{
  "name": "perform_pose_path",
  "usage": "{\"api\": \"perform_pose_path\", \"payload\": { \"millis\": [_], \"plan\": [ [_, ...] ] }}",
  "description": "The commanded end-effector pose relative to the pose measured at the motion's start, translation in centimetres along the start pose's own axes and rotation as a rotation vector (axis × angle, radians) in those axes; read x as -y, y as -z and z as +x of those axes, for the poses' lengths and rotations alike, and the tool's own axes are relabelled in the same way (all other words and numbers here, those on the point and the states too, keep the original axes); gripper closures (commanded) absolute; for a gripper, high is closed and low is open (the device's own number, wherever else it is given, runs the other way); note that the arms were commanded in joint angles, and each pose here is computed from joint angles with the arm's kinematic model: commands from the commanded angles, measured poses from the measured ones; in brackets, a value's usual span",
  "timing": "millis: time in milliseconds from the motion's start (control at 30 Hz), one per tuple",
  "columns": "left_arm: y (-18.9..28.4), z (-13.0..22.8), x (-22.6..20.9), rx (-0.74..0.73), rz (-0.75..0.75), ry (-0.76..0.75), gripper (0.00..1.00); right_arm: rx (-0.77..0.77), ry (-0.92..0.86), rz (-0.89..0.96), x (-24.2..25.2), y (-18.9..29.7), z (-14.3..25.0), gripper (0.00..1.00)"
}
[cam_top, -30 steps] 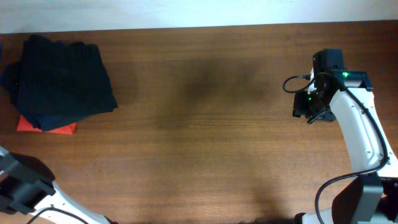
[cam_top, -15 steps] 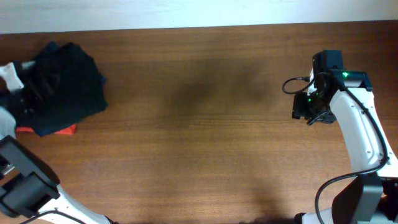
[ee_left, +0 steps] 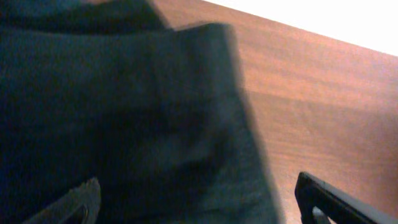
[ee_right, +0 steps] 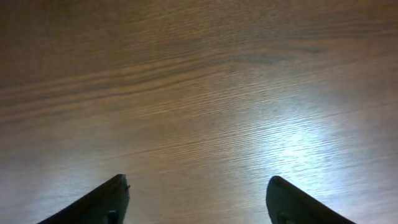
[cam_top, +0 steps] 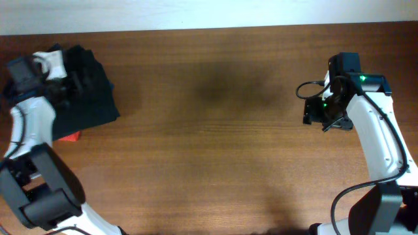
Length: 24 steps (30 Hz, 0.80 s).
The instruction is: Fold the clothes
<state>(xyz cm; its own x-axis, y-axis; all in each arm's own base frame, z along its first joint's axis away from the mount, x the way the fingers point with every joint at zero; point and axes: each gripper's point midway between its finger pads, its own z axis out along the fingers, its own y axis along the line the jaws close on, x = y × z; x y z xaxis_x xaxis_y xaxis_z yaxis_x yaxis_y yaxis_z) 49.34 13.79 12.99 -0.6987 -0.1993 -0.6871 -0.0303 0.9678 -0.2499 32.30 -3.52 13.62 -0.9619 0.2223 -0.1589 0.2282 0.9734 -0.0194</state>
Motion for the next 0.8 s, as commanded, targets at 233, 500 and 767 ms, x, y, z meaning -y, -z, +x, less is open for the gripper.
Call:
{"api": "perform_pose_path", "payload": {
  "millis": [233, 500, 767],
  "plan": [
    [3.1, 13.9, 19.1, -0.646, 0.041, -0.158, 0.01, -0.138, 0.005, -0.228, -3.5, 1.4, 3.3, 0.01],
    [15.1, 14.0, 18.4, -0.511, -0.035, -0.145, 0.01, 0.175, 0.029, -0.263, -2.5, 6.2, 8.9, 0.01],
    [24.7, 14.2, 17.2, 0.169, -0.060, -0.193, 0.01, 0.640, 0.048, -0.263, -1.0, 11.4, 11.6, 0.01]
  ]
}}
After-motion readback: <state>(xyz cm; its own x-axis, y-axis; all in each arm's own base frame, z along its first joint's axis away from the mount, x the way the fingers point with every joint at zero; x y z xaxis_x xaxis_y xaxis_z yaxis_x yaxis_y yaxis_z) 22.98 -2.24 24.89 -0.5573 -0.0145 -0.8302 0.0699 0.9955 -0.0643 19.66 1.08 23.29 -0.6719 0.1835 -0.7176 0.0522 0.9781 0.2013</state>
